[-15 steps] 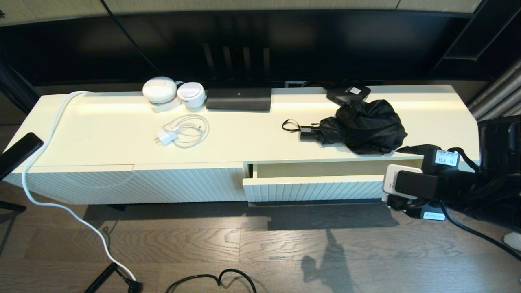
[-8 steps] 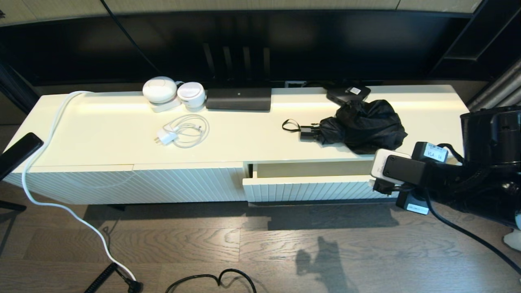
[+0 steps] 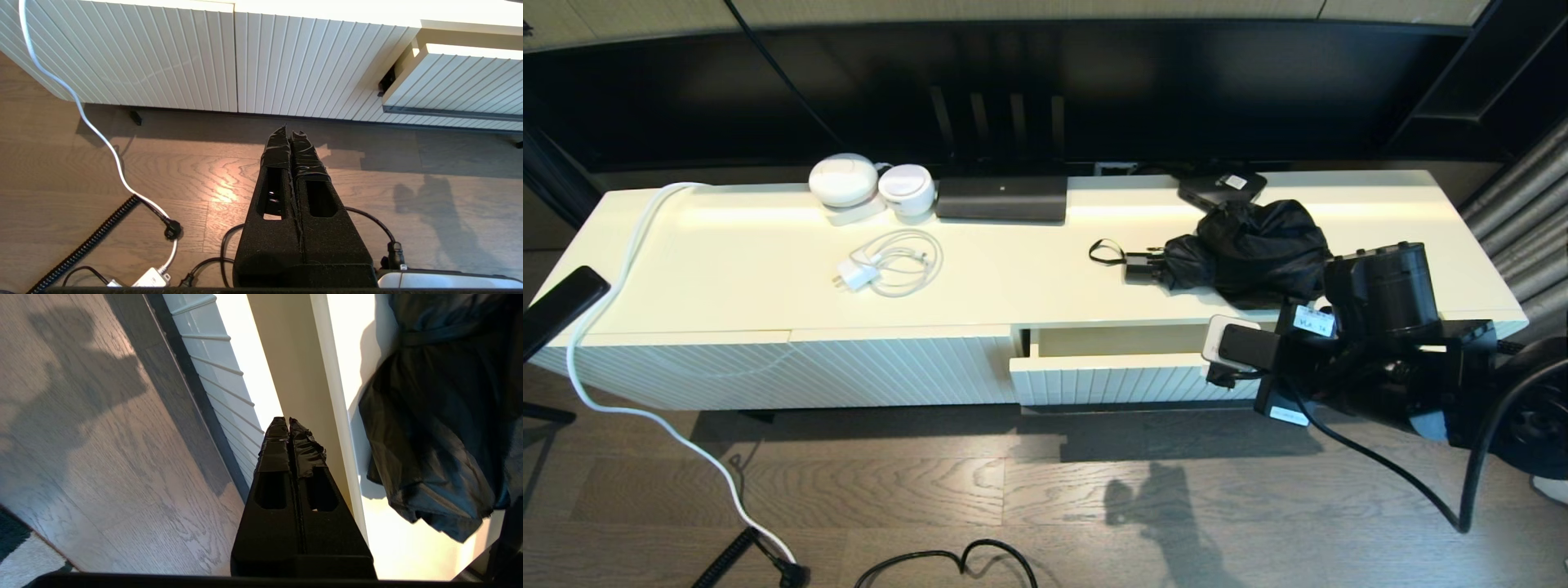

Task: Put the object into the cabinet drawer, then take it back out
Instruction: Open the drawer

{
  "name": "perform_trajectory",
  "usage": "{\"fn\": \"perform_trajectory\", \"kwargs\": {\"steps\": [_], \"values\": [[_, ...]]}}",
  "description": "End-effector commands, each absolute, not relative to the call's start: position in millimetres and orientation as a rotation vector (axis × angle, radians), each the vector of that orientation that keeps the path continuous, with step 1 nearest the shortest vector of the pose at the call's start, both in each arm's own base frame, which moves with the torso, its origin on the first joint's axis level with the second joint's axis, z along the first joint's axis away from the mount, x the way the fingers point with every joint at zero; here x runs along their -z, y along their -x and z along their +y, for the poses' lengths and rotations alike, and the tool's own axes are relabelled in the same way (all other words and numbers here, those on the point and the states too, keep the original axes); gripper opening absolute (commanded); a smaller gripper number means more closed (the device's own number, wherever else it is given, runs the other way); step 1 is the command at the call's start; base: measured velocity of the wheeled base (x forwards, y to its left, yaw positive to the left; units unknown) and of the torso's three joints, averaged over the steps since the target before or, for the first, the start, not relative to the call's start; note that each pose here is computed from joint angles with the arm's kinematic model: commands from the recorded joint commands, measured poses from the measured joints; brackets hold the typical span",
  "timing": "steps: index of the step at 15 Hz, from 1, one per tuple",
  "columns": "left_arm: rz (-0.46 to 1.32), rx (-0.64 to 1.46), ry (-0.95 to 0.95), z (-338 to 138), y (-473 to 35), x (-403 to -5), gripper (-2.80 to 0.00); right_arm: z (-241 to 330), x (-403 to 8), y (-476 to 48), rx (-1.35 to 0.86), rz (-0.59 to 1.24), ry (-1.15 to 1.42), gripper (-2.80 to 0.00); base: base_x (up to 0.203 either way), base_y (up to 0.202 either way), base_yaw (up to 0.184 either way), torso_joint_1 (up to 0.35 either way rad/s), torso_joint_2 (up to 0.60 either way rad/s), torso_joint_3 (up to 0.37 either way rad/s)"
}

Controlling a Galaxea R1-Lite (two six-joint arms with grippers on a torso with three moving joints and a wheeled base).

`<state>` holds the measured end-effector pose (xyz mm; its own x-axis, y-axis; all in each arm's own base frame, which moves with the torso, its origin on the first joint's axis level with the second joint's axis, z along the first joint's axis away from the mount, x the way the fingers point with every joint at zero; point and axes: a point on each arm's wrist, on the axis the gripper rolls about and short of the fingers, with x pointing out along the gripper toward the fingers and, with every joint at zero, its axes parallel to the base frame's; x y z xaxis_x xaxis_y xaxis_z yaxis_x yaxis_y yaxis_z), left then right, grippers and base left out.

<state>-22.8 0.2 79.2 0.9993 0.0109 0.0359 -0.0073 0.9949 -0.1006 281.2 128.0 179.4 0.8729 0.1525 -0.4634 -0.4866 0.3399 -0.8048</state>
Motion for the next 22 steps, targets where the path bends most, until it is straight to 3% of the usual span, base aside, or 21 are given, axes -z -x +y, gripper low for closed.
{"fn": "perform_trajectory", "kwargs": {"steps": [1,12,22], "values": [[-0.037,-0.009,0.101,0.2,22.9,-79.3,-2.8,132.1,-170.3,-289.9,-0.441,0.351,1.181,-2.8,0.0,0.0,0.0,0.0,0.0,0.0],[-0.037,-0.009,0.101,0.2,22.9,-79.3,-2.8,134.8,-174.4,-321.2,-0.421,0.326,1.259,-2.8,0.0,0.0,0.0,0.0,0.0,0.0],[-0.037,-0.009,0.101,0.2,22.9,-79.3,-2.8,145.4,-154.3,-346.9,-0.436,0.347,1.272,-2.8,0.0,0.0,0.0,0.0,0.0,0.0]]}}
